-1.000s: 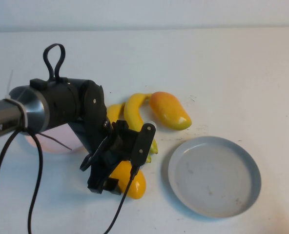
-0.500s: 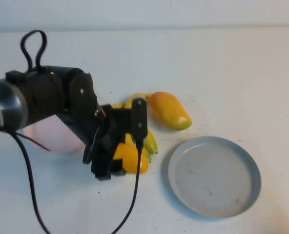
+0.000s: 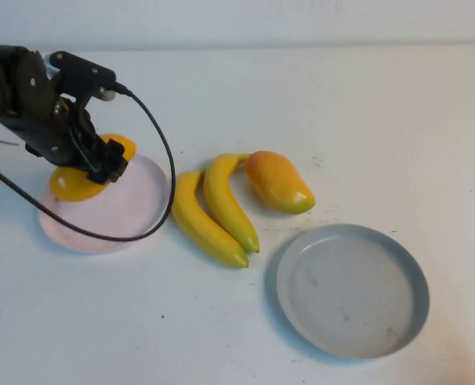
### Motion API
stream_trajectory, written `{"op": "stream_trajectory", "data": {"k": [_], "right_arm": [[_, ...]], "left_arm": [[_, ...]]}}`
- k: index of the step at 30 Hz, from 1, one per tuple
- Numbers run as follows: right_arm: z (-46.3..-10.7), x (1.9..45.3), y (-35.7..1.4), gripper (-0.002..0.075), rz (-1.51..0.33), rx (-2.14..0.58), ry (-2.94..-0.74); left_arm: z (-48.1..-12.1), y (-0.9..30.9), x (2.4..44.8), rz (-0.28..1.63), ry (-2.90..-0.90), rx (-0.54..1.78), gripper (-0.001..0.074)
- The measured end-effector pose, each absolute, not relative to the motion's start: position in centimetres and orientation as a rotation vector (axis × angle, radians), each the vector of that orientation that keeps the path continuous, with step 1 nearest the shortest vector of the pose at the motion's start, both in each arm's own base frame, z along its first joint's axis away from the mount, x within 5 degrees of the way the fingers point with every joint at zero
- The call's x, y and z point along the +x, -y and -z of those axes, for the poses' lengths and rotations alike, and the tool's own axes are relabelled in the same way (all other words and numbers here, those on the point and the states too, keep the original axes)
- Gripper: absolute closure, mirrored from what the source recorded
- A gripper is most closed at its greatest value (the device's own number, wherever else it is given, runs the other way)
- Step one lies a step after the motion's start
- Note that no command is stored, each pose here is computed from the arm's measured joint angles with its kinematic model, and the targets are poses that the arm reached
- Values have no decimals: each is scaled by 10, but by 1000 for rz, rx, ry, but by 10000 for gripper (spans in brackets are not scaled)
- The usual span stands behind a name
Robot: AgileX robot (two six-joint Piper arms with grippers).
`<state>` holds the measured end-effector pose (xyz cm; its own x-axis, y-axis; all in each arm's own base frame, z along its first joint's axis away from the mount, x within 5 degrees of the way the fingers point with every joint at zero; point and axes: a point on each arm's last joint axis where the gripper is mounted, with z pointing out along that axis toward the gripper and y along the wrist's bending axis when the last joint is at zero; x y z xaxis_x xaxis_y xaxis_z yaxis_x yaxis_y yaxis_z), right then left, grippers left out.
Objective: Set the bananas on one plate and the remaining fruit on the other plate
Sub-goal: Put one type of fruit in the left plate
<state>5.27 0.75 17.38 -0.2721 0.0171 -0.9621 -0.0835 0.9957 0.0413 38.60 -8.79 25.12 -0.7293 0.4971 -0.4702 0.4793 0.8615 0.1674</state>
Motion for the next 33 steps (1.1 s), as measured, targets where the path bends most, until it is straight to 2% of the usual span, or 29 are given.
{"op": "stream_trajectory", "data": {"k": [7,16,19,27,33], "right_arm": [[-174,53,-8,743,-98,-47,-1844],[-174,53,-8,743,-98,-47,-1844],[-174,53,-8,743,-98,-47,-1844],[-174,53,-8,743,-98,-47,-1844],[-174,53,-8,743,-98,-47,-1844]], "left_arm": [[-228,83,413,-30,-2664,620,199],[-211,84,417,-25,-2734,622,198],[-210,84,416,-20,-2751,591,159],[-231,80,420,-62,-2785,468,118],[-267,87,422,-35,-2733,377,118]]}}
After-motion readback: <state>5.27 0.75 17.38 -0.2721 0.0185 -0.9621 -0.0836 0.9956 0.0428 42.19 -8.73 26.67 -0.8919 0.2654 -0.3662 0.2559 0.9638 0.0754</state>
